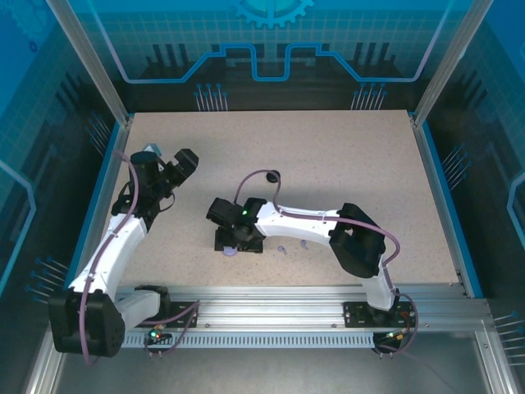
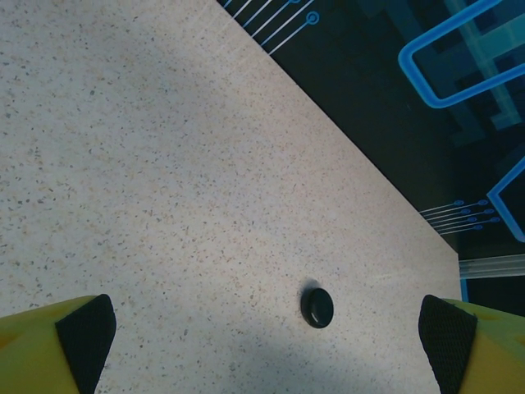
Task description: Insert the wireless bluetooth earbuds into the charging case
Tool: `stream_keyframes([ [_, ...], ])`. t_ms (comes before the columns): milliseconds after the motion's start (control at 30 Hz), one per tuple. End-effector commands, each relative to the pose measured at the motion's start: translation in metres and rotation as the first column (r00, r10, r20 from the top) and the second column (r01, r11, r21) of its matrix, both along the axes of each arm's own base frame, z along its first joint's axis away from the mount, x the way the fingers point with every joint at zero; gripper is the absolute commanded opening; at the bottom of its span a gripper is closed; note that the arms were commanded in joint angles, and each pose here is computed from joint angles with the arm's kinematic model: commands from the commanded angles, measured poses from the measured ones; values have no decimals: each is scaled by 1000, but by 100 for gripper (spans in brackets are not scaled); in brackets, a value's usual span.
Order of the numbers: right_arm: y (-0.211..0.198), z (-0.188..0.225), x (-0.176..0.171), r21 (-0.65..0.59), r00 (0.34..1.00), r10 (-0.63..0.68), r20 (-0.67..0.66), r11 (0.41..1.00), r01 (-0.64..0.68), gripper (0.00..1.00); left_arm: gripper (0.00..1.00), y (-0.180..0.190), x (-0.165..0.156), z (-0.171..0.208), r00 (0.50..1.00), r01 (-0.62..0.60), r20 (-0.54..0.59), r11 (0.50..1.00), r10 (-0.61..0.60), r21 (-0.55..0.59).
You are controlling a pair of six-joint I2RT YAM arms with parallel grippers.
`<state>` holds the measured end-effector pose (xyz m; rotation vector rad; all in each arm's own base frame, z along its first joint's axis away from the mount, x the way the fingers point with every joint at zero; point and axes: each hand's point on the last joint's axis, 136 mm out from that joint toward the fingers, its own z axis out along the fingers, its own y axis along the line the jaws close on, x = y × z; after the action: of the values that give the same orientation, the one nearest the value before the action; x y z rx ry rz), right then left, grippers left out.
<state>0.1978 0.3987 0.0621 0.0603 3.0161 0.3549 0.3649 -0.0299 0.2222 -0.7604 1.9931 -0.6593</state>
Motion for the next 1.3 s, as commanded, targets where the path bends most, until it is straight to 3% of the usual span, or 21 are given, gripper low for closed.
stream_keyframes([
  [0,0,-9,-6,-36,994,-103,-45,994,101,91,99,8,-4,21,998,-33,49,999,33,-1],
  [200,18,-10,0,-27,979,-197,-59,980,196,90,99,10,-8,31,996,-30,82,999,27,37],
  [567,16,-35,3,-128,943,-319,-96,943,306,83,99,10,-10,42,991,-24,130,999,20,33],
  [767,23,-39,11,-121,949,-300,-97,950,288,79,99,10,-9,44,990,-22,143,999,16,41],
  [1267,24,-40,19,-117,984,-150,-95,983,138,55,99,8,-7,36,989,-15,145,999,9,34],
])
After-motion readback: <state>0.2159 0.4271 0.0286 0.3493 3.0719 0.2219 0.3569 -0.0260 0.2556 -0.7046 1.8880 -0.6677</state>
